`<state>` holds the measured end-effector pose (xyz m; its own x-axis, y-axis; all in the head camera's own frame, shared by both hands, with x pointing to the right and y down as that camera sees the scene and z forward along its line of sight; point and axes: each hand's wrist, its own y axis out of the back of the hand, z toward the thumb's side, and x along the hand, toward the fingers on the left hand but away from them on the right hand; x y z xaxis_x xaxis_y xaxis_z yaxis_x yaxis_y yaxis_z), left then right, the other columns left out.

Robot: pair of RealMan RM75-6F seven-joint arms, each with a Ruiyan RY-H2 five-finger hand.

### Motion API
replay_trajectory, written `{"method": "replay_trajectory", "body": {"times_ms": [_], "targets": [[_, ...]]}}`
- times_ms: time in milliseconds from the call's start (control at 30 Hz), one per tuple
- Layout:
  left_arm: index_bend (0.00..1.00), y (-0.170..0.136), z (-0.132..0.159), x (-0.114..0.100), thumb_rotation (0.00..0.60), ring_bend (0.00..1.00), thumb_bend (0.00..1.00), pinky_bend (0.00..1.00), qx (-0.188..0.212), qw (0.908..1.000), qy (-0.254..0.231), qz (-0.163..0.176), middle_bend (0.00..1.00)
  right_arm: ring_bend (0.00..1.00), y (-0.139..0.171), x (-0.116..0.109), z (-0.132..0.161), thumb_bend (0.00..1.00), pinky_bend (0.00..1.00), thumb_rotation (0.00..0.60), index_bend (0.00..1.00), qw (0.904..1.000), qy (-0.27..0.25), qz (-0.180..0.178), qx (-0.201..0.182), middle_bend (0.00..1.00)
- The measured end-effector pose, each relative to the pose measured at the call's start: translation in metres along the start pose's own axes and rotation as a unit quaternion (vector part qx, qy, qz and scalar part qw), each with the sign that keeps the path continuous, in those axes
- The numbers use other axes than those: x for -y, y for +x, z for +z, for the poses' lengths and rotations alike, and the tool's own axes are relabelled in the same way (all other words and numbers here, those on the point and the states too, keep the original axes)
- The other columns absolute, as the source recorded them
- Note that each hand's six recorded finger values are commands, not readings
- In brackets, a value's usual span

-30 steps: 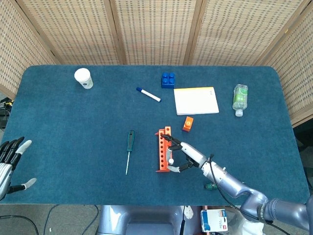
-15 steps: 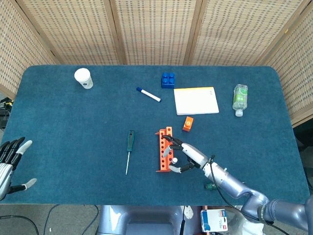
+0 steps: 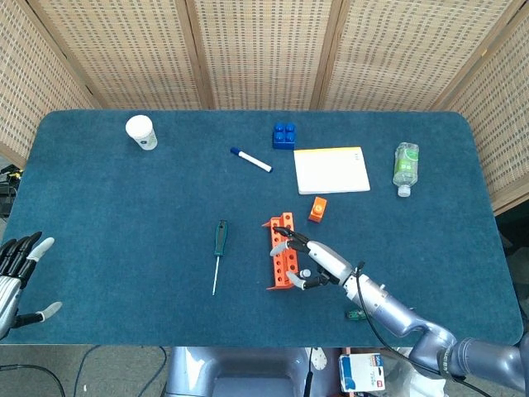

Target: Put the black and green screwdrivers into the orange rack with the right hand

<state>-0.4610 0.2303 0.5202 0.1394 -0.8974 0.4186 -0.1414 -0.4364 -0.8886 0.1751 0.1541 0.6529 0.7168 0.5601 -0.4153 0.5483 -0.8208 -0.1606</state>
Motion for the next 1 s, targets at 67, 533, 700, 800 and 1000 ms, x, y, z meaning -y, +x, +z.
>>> {"method": "replay_trajectory", "body": {"times_ms": [67,533,700,800,1000], "targets": [[0.0,0.0,0.0,0.0,0.6,0.0,0.0,0.0,0.0,1.0,0.0,0.0,0.0,0.0,0.001,-0.001,0.002,0.47,0.0,0.6,0.19,1.0,0.002,-0.001,-0.002,0.0],[0.0,-0.002,0.001,-0.002,0.6,0.0,0.0,0.0,0.006,1.0,-0.004,0.002,0.0,0.0,0.011,-0.012,0.027,0.28,0.0,0.6,0.06,0.9982,0.055,-0.015,-0.021,0.0],[0.0,-0.004,0.002,-0.003,0.6,0.0,0.0,0.0,0.01,0.9999,-0.005,0.002,0.0,0.0,0.021,-0.021,0.039,0.14,0.0,0.6,0.06,0.995,0.093,-0.029,-0.023,0.0],[0.0,-0.005,0.003,-0.004,0.6,0.0,0.0,0.0,0.013,0.9999,-0.007,0.003,0.0,0.0,0.028,-0.027,0.044,0.04,0.0,0.6,0.06,0.9911,0.125,-0.039,-0.025,0.0],[0.0,-0.007,0.004,-0.004,0.6,0.0,0.0,0.0,0.018,0.9998,-0.008,0.003,0.0,0.0,0.04,-0.036,0.051,0.0,0.0,0.6,0.06,0.9788,0.194,-0.062,-0.024,0.0]]}}
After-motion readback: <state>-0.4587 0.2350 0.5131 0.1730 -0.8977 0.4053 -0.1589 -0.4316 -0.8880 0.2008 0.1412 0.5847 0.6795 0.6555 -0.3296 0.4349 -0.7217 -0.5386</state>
